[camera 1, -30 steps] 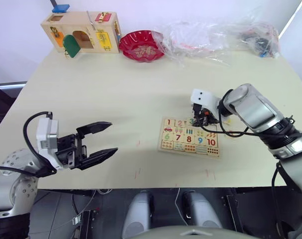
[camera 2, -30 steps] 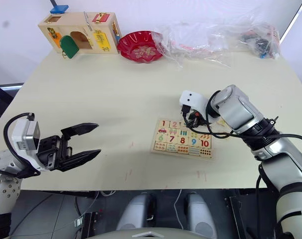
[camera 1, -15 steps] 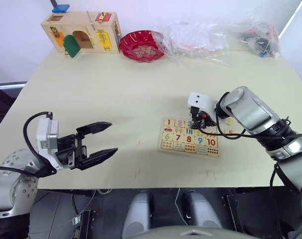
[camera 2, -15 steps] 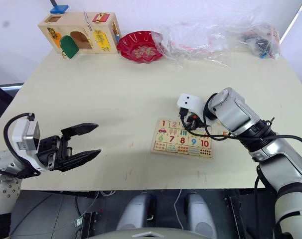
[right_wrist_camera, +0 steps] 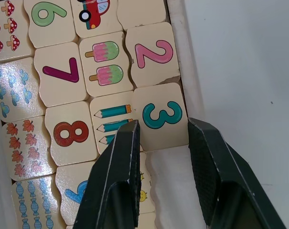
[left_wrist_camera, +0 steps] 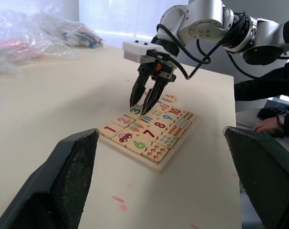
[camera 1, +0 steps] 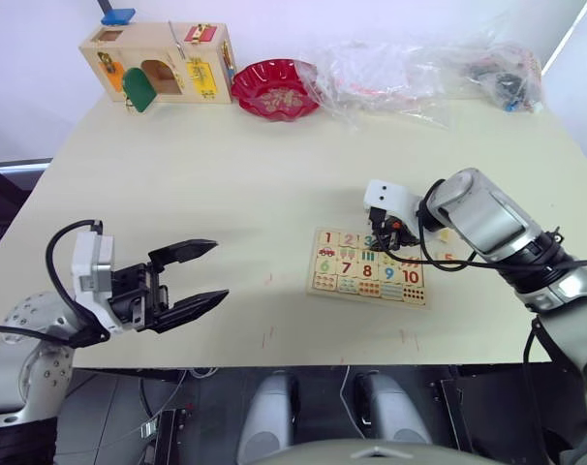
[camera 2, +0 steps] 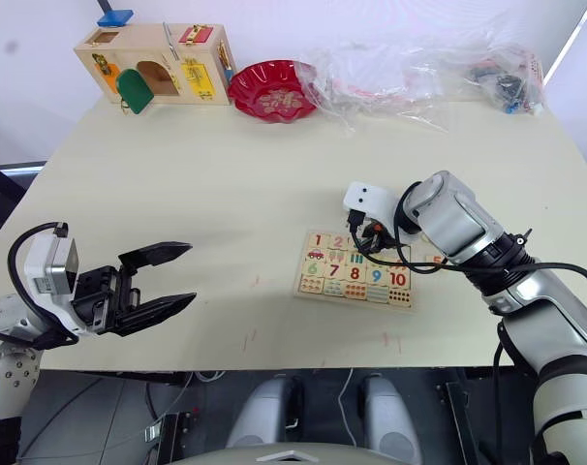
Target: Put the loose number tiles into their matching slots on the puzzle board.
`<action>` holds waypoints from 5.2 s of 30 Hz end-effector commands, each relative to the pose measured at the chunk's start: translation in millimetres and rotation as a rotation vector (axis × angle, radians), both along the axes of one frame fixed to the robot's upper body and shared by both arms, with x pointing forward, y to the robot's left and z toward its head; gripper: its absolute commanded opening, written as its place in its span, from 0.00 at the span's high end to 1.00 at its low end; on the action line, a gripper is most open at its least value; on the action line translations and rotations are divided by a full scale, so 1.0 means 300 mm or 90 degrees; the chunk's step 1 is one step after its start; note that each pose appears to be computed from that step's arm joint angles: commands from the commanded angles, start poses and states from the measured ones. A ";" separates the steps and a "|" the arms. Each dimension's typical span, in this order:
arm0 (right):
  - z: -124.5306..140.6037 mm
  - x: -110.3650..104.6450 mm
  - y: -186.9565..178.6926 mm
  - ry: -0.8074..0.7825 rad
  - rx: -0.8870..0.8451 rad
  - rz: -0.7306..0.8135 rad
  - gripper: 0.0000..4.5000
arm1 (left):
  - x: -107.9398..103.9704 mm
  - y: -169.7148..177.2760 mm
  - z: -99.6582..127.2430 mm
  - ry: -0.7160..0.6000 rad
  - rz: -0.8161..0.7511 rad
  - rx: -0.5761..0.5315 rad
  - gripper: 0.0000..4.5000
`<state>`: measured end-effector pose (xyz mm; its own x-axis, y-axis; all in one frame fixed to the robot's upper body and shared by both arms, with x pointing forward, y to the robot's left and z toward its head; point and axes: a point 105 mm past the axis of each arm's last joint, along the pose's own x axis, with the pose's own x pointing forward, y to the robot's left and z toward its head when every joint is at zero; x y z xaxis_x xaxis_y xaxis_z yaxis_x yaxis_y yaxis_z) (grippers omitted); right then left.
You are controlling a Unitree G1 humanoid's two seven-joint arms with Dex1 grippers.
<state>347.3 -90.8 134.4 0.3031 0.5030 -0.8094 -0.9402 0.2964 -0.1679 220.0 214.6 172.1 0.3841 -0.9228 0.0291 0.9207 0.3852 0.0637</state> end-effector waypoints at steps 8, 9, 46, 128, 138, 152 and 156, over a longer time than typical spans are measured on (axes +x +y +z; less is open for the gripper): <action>0.011 0.004 -0.004 -0.014 -0.010 0.009 0.80 | -0.008 -0.005 0.022 -0.027 -0.002 0.009 0.00; 0.011 0.004 -0.004 -0.015 -0.011 0.009 0.80 | -0.009 -0.005 0.022 -0.027 -0.002 0.009 0.00; 0.016 0.005 -0.008 -0.007 -0.014 0.015 0.80 | -0.010 -0.008 0.014 -0.024 -0.001 0.008 0.00; 0.059 0.058 -0.044 -0.070 0.152 -0.018 0.99 | -0.006 -0.016 0.003 -0.025 0.018 -0.001 0.00; 0.157 -0.118 -0.167 -0.167 0.438 0.031 0.99 | -0.012 -0.025 -0.029 -0.008 0.044 -0.022 0.00; 0.023 -0.408 -0.542 -0.222 0.468 -0.290 0.02 | 0.006 0.000 -0.103 0.028 0.073 -0.027 0.00; -0.003 -0.452 -0.609 -0.233 0.428 -0.327 0.02 | 0.011 0.026 -0.123 0.037 0.079 -0.017 0.00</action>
<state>213.2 -267.3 120.8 0.7815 0.5803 -0.2290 -0.5968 0.8024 -0.0035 224.0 219.8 130.7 0.5065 -0.8615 0.0367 0.8621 0.5051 -0.0406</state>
